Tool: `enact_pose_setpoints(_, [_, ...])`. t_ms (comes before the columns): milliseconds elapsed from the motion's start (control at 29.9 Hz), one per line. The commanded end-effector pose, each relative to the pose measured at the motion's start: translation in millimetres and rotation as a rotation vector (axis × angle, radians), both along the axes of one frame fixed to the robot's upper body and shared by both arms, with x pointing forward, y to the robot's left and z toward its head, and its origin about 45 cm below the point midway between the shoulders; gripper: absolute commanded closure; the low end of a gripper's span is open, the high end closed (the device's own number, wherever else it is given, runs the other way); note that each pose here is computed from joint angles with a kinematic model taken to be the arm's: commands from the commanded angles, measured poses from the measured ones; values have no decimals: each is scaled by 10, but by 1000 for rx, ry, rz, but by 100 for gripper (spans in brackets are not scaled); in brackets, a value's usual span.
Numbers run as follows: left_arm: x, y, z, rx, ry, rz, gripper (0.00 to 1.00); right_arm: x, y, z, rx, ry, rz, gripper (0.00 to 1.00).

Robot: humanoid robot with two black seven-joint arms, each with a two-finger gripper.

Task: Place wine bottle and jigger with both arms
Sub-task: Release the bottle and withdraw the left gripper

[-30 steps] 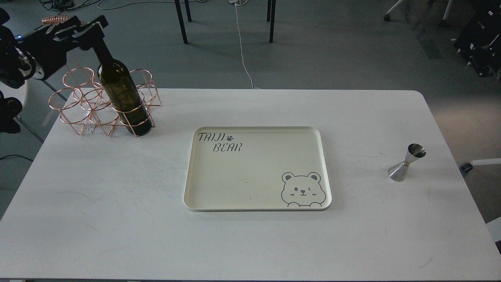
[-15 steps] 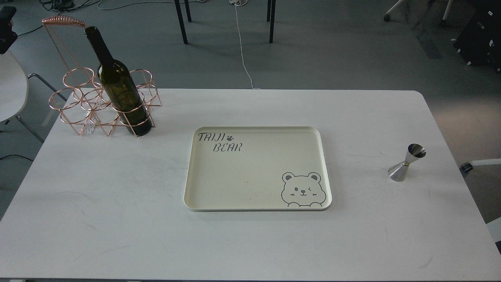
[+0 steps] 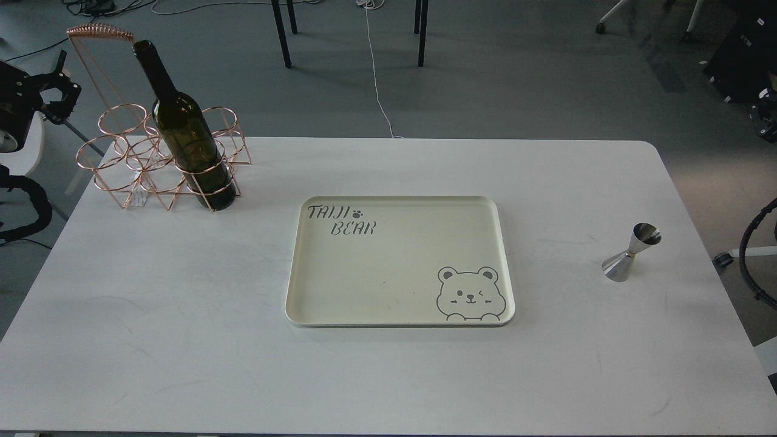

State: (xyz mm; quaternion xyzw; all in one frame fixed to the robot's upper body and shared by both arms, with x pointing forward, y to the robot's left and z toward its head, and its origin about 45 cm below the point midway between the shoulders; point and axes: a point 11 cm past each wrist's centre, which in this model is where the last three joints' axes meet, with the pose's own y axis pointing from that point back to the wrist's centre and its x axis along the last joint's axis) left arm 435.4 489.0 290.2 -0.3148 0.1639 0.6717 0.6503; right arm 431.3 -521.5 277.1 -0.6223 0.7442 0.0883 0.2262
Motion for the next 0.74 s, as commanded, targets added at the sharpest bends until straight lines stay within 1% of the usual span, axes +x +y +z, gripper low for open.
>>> enact_pose_setpoints(0, [-65,10,-218,-49,19,22,2,1,46,-169,34,18,7,1])
enact_pose_setpoints(67, [-136,48,-340,-83,29,42,2,-16,77,-286,46,30,11,1])
enact_pose_setpoints(200, [-202,56,-481,-119,50,52,2,-54,165,-478,67,53,30,1])
enact_pose_setpoints(401, [-236,2,-620,-131,76,46,2,-65,291,-640,89,71,43,1])
enact_pose_setpoints(702, [-221,-70,-666,-145,77,38,2,-51,355,-678,88,82,59,1])
